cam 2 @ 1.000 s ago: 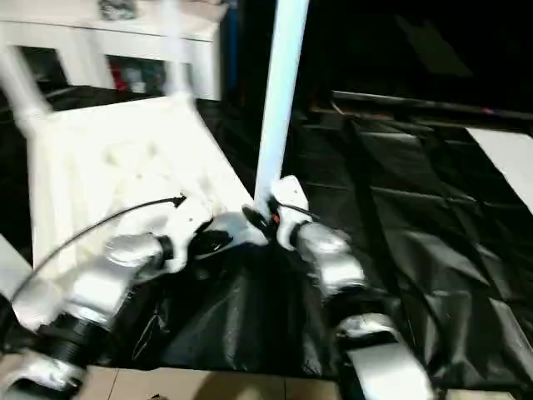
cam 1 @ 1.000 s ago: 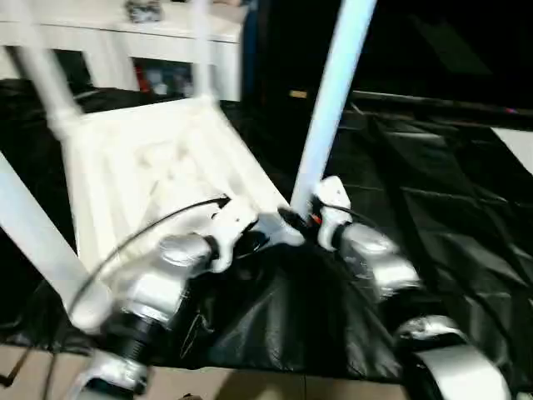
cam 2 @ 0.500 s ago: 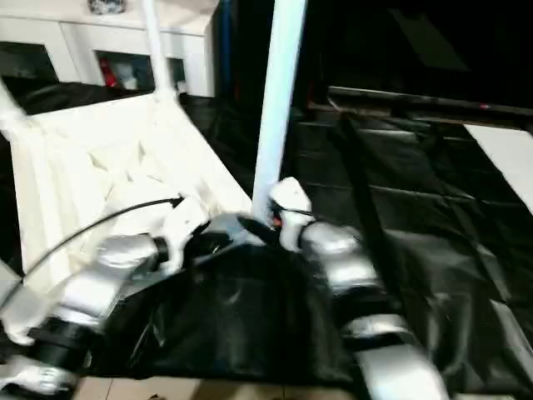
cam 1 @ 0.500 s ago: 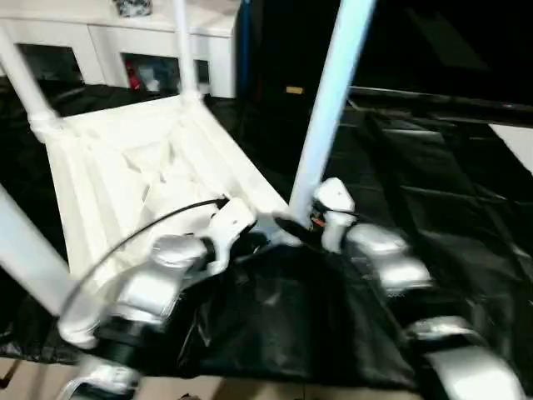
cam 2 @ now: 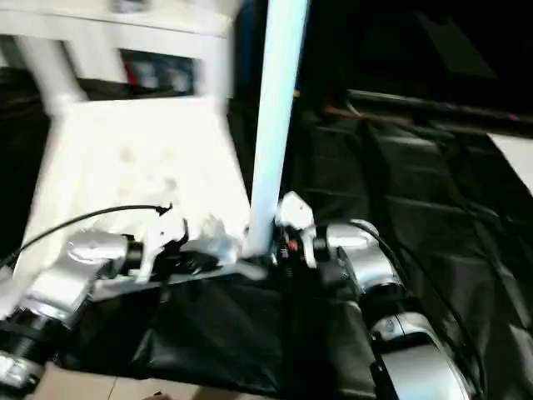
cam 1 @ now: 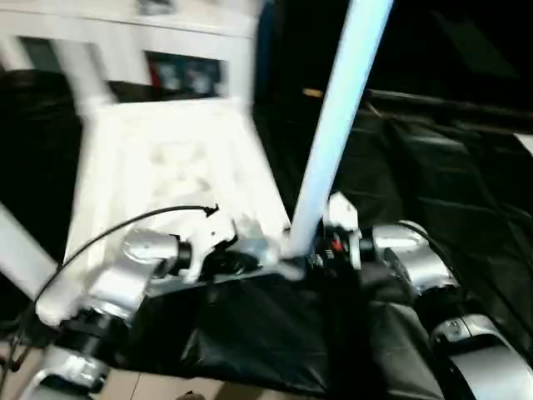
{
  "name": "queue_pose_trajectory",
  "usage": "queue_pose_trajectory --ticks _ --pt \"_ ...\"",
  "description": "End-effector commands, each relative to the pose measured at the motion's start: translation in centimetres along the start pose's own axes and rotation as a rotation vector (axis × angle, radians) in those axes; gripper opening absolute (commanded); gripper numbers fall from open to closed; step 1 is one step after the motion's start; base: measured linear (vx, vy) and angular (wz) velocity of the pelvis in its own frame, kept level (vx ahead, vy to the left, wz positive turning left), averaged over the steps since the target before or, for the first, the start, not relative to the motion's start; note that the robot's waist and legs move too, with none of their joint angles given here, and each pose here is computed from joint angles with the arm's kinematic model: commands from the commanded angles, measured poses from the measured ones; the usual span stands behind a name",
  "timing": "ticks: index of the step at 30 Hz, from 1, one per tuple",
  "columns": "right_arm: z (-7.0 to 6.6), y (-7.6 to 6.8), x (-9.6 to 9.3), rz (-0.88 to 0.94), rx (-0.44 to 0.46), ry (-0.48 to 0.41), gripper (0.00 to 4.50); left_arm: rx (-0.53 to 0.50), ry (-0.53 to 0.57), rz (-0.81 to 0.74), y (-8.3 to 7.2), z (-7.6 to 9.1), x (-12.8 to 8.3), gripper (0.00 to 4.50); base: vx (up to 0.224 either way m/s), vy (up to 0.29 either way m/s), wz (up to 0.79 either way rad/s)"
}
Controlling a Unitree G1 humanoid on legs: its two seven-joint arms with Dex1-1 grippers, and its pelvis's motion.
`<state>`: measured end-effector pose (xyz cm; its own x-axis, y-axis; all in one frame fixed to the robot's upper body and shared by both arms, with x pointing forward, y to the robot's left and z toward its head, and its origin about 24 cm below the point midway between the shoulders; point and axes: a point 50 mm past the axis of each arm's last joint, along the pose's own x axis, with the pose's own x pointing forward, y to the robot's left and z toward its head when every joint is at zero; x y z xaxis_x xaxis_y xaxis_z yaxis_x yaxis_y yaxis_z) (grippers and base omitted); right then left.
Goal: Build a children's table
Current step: Rotate leg to tighten
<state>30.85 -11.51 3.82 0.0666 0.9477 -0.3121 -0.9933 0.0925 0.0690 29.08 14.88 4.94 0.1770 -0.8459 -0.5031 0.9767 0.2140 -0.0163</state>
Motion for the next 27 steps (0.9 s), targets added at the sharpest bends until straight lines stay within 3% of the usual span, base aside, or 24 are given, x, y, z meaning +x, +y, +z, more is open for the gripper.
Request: queue_pose_trajectory --ticks 1,9,12,19,21,27 --pt "-2.6 3.3 3.0 0.296 0.075 0.133 2.84 0.037 0.017 0.026 0.8 0.8 0.5 0.00 0.000 0.000 0.00" --pt "-2.8 3.8 3.1 0.357 0.084 0.160 2.47 0.042 0.036 0.017 1.4 0.5 -0.1 0.00 0.000 0.000 0.00" --pt "-2.6 3.4 3.6 0.293 0.082 0.119 2.19 0.034 0.024 0.056 1.4 0.4 -0.1 0.00 0.000 0.000 0.00" --pt "-2.1 1.6 5.1 -0.062 0.114 0.019 1.99 -0.016 -0.032 0.213 1.7 0.9 0.3 0.00 -0.015 0.000 -0.02" --pt "-2.1 0.7 5.9 -0.264 0.161 -0.006 1.97 -0.045 -0.035 0.280 1.4 0.9 0.7 0.00 -0.067 0.015 -0.17" --pt "-2.1 -0.2 7.5 -0.560 0.294 -0.055 1.95 -0.109 -0.055 0.406 0.3 1.5 2.7 0.00 -0.068 0.040 -0.20"
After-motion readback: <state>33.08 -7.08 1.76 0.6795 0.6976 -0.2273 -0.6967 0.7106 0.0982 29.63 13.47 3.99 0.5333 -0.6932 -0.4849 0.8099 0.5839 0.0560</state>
